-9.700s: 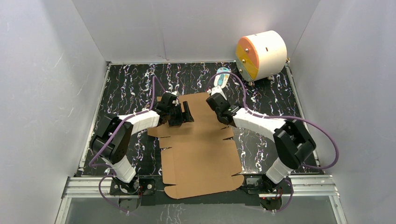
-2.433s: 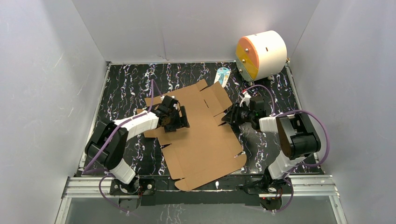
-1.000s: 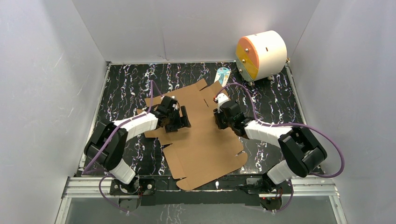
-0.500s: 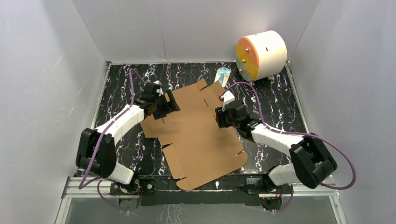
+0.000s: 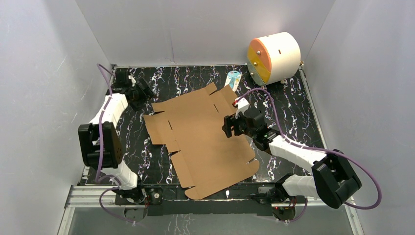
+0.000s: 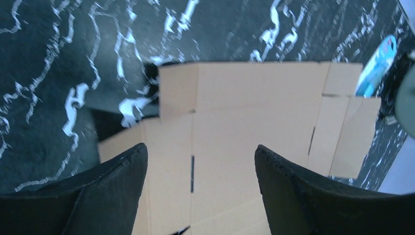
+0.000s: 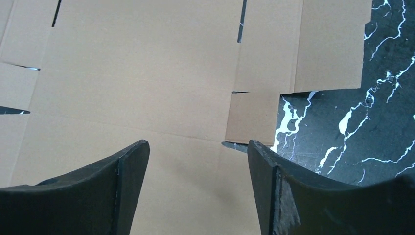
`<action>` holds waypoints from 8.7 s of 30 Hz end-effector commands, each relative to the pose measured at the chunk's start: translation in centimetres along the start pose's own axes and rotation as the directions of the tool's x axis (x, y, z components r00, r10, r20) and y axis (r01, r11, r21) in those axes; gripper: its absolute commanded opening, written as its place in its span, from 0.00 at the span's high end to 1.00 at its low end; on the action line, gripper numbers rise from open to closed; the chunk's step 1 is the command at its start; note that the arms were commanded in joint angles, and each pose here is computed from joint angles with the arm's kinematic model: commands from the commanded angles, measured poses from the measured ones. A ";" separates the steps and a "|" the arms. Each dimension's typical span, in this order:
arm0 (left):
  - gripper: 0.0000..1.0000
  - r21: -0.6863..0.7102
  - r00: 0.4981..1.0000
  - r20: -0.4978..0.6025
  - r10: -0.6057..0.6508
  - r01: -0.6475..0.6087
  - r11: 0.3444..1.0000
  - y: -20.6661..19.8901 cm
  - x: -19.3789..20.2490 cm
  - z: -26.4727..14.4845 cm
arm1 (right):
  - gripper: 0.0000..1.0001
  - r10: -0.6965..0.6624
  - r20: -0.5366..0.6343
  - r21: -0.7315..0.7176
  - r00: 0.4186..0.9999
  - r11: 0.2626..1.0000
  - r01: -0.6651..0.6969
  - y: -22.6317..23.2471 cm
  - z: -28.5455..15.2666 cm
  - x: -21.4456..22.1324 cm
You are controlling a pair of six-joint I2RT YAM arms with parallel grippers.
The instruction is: Fold the paper box
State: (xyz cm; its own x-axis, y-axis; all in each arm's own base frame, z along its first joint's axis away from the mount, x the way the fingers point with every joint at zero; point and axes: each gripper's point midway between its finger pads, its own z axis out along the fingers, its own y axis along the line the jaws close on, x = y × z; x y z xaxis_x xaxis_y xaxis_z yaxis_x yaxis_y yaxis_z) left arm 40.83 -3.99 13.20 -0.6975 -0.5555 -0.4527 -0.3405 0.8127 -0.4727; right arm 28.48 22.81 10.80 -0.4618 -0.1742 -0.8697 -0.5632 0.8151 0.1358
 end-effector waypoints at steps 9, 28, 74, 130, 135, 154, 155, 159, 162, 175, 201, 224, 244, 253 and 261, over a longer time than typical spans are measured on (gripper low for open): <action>0.33 0.063 0.986 -0.166 -0.033 0.044 0.997 2.1 -1.0 6.3 | 0.10 -0.003 0.113 -0.079 0.994 0.997 0.012 1.4 -0.9 -2.8; 0.93 0.293 0.972 -0.191 0.136 -0.075 0.953 -0.6 -0.5 7.4 | 0.10 -0.018 0.107 -0.112 0.994 0.993 0.029 2.1 -0.1 -3.8; 0.97 0.438 0.737 0.374 0.563 -0.675 0.593 -14.6 2.7 -1.4 | 0.01 -0.542 0.055 -0.494 0.839 0.716 0.494 -3.0 11.0 -17.6; 0.65 0.492 0.985 0.017 0.169 -0.155 0.857 -7.8 17.2 -7.4 | 1.00 -0.919 0.268 0.029 0.290 0.309 0.951 2.2 6.6 -19.9; 0.65 0.458 0.981 -0.055 0.185 -0.140 0.878 -6.3 20.9 -6.4 | 1.00 -0.928 0.276 0.070 0.252 0.280 0.957 3.0 5.6 -19.9; 0.73 0.346 0.972 -0.097 0.216 -0.170 0.923 -4.2 25.7 0.5 | 1.00 -0.958 0.258 0.140 0.126 0.166 0.976 6.8 3.4 -16.9; 0.74 0.338 0.972 -0.097 0.214 -0.170 0.926 -4.0 25.7 0.9 | 1.00 -0.957 0.264 0.143 0.122 0.164 0.976 7.2 3.2 -16.7; 0.75 0.317 0.972 -0.103 0.211 -0.169 0.933 -3.6 26.1 2.4 | 1.00 -0.960 0.255 0.169 0.114 0.160 0.973 7.7 2.3 -16.7; 0.76 0.302 0.974 -0.092 0.208 -0.171 0.938 -3.6 25.9 3.3 | 1.00 -0.963 0.252 0.184 0.097 0.146 0.972 8.1 1.7 -16.7; 0.75 0.317 0.972 0.021 0.235 -0.229 0.920 -6.7 22.7 4.0 | 1.00 -0.962 0.246 0.191 0.120 0.170 0.967 9.0 -0.4 -14.5; 0.58 0.207 0.993 -0.054 0.101 -0.087 0.974 0.5 25.5 -1.2 | 1.00 -0.975 0.184 0.337 0.128 0.184 0.923 6.9 -0.5 -14.8; 0.57 0.288 0.989 0.094 0.116 -0.139 0.948 -5.3 20.6 1.4 | 1.00 -0.985 0.156 0.389 0.079 0.135 0.911 5.3 1.6 -15.0; 0.49 0.405 0.958 0.202 -0.203 0.107 0.908 -3.1 8.9 0.3 | 1.00 -0.983 0.176 0.392 0.050 0.116 0.913 5.2 1.1 -16.0; 0.48 0.407 0.969 0.166 -0.182 0.101 0.908 -3.5 8.4 4.6 | 1.00 -0.983 0.183 0.374 0.031 0.099 0.922 5.5 0.8 -15.9; 0.50 0.457 0.981 0.130 -0.143 0.069 0.887 -4.4 9.1 5.5 | 1.00 -0.980 0.196 0.339 0.018 0.085 0.937 6.0 0.9 -15.4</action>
State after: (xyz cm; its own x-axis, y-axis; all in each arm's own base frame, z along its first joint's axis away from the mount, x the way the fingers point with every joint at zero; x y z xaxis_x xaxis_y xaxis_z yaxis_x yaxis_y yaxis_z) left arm 37.90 -12.73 4.46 -0.5678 -0.7048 -0.4252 -0.1834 0.6119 -0.7694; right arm 33.21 30.29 22.16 0.6458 -0.7253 -0.2384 -0.2779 0.0676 -0.9582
